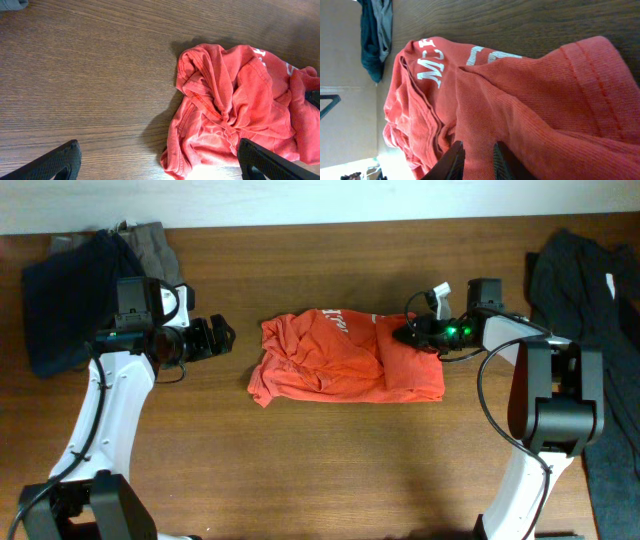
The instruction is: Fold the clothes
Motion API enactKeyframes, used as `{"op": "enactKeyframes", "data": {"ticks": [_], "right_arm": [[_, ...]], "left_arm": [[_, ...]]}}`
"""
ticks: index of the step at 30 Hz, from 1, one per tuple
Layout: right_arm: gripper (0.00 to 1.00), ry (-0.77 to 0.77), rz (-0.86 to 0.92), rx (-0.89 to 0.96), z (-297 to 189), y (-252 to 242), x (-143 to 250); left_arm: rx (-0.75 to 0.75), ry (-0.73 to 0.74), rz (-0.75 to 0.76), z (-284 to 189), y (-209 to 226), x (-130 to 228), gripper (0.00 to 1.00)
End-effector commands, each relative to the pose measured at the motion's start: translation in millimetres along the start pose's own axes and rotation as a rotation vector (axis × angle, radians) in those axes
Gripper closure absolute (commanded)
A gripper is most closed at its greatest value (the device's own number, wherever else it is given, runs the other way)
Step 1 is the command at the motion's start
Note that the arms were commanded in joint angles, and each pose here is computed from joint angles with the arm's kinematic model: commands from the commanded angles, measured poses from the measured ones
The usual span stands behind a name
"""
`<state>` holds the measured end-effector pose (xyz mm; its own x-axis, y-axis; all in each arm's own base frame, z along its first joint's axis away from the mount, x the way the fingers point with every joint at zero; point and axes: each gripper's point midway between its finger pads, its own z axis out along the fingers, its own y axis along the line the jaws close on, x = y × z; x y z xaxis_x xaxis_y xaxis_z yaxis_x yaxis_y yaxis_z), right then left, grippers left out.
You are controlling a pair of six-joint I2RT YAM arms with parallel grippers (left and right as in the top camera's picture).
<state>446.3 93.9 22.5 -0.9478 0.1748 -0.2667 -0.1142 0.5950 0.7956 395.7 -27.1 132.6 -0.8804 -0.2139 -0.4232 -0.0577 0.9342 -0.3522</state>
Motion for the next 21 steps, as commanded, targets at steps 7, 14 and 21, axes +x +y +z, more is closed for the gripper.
{"op": "enactKeyframes", "data": {"ticks": [7,14,21], "right_arm": [[0.74,-0.054,-0.103,-0.193,-51.6,92.7,-21.9],[0.94,0.118,-0.119,-0.197,-64.4,112.7,42.4],[0.96,0.210,-0.065,-0.200,-37.0,77.3,98.5]], "left_arm": [[-0.004,-0.006,-0.001,-2.0,-1.0,-0.4,0.01],[-0.004,-0.004,-0.001,-2.0,-1.1,0.1,0.01],[-0.004,-0.002,-0.001,-2.0,-1.2,0.5,0.01]]}}
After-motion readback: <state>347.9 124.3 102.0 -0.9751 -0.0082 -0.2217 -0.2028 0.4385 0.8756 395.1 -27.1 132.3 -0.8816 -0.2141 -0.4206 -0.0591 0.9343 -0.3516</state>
